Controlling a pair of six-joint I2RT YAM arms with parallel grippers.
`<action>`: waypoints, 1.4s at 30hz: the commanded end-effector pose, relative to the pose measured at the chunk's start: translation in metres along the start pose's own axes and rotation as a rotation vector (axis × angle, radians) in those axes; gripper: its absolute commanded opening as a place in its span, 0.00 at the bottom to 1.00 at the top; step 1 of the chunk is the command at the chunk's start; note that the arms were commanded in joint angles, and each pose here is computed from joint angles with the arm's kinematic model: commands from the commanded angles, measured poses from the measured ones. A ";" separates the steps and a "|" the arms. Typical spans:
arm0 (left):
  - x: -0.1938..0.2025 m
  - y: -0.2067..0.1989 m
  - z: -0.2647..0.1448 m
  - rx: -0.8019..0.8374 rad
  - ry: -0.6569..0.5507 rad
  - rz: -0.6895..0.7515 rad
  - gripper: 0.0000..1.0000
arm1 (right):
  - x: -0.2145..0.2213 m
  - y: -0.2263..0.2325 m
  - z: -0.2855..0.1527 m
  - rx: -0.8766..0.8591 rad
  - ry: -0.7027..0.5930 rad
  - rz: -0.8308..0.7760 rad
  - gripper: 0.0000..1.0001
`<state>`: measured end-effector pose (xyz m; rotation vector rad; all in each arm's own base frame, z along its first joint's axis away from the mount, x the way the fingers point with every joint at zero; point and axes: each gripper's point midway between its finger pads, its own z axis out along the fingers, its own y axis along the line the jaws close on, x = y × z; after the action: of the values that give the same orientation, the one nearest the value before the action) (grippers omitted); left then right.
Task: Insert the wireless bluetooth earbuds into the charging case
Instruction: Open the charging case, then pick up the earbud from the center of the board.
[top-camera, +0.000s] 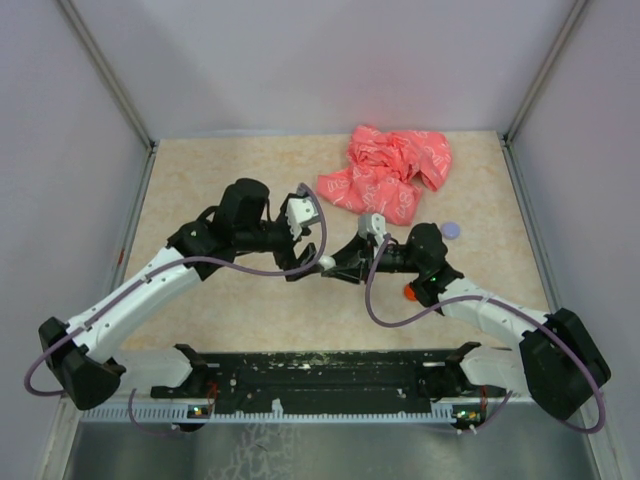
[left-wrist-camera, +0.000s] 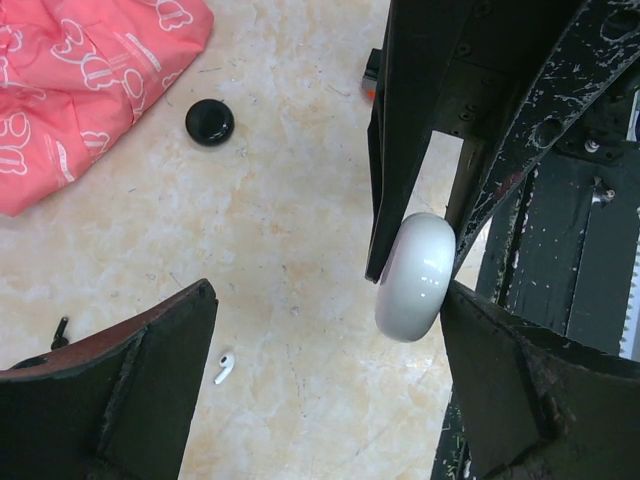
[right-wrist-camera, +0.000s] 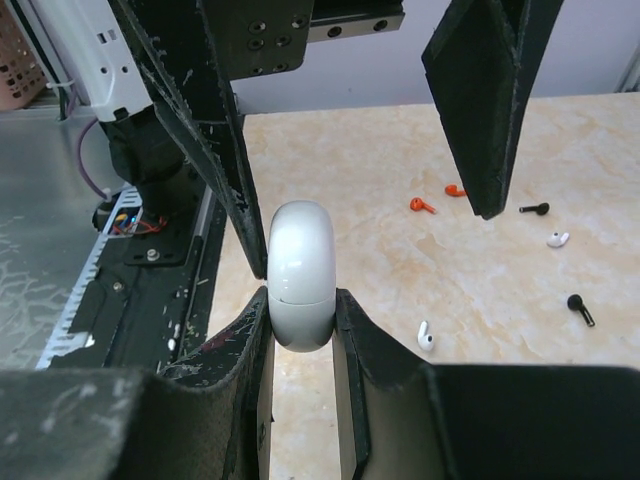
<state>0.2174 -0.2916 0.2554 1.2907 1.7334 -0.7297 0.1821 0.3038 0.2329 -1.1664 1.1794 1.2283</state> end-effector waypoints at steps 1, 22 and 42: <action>-0.015 0.023 -0.013 -0.099 -0.074 -0.009 0.95 | -0.006 0.009 -0.002 -0.039 -0.019 -0.040 0.00; -0.015 0.038 -0.018 -0.093 -0.118 -0.097 0.97 | 0.003 0.007 -0.004 -0.011 -0.007 -0.037 0.00; 0.090 0.056 -0.008 -0.389 0.119 -0.563 0.94 | 0.025 -0.032 -0.057 0.471 -0.049 -0.102 0.00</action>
<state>0.2539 -0.2340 0.2057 0.7436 2.1077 -0.6240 0.2008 0.2560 0.1762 -0.9144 1.3721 0.9246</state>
